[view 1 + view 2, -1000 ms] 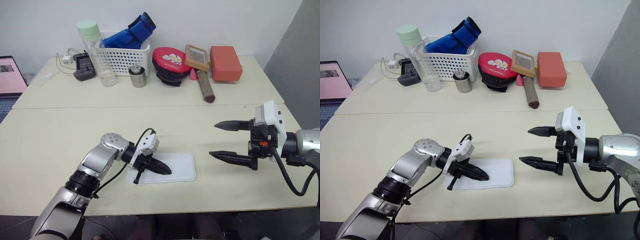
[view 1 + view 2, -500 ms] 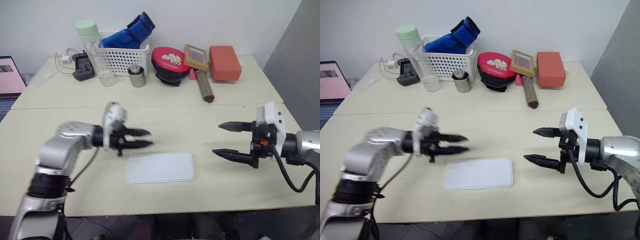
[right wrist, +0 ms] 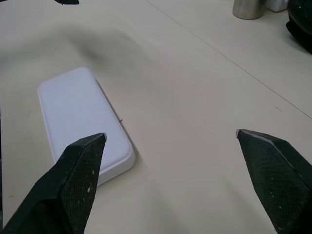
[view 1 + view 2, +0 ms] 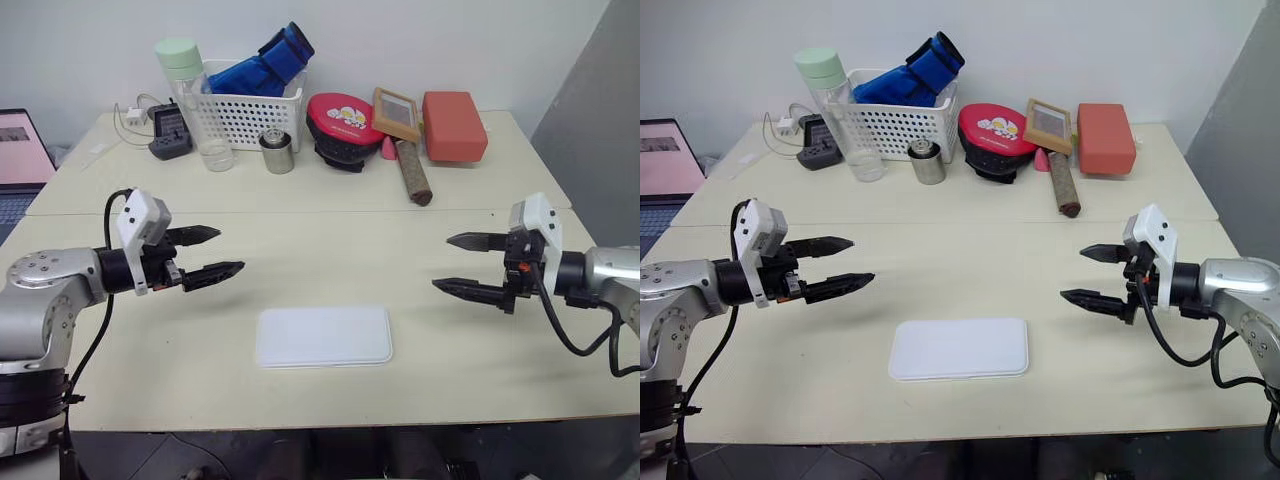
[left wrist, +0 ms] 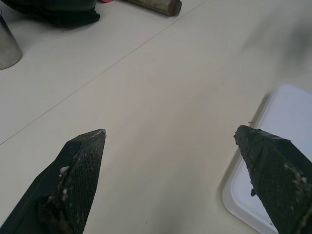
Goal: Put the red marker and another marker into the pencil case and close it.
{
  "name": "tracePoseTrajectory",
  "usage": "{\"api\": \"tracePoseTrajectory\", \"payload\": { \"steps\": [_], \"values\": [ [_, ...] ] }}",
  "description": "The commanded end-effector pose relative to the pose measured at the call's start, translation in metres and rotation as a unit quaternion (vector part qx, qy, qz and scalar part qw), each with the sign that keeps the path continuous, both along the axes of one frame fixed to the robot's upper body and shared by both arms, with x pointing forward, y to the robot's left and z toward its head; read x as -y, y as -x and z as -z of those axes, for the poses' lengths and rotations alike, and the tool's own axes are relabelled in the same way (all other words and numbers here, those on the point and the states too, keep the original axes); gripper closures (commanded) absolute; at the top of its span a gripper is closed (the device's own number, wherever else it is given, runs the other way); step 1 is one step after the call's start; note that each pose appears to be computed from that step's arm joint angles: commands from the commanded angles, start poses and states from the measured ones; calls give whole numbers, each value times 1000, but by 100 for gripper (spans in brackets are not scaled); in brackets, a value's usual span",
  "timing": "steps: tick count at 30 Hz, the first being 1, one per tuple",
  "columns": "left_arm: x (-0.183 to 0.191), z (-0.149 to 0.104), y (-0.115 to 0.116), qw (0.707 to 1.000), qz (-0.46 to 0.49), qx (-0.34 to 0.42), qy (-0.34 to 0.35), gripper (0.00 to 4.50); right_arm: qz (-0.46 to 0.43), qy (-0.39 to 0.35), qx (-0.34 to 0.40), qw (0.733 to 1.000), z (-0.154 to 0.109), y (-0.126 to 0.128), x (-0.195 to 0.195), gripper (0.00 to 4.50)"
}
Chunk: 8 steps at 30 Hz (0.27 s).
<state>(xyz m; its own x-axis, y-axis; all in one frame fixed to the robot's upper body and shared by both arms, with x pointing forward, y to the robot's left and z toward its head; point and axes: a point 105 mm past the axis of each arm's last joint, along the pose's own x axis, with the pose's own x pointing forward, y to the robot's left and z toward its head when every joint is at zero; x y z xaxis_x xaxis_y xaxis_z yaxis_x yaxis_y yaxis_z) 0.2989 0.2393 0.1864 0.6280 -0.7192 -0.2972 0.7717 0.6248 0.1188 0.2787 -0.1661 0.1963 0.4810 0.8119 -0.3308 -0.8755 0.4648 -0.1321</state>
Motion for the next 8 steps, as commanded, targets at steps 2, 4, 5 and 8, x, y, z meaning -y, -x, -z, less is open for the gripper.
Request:
{"api": "tracePoseTrajectory", "payload": {
  "steps": [2, 4, 5, 8],
  "values": [
    [-8, -16, 6, 999, -5, 36, -24, 1, -5, 5, 15, 1000, -6, -1, 1, 0],
    [-7, -17, 7, 999, -2, 39, -24, 1, -3, 4, 15, 1000, -6, -2, 2, 0],
    [-7, -20, 7, 999, -3, 41, -20, 1, -3, 5, 15, 1000, -6, -3, 2, 0],
    [-6, -22, 5, 998, -9, 47, -27, 1, -2, 6, 15, 1000, -6, -4, 2, 0]
  ]
}}
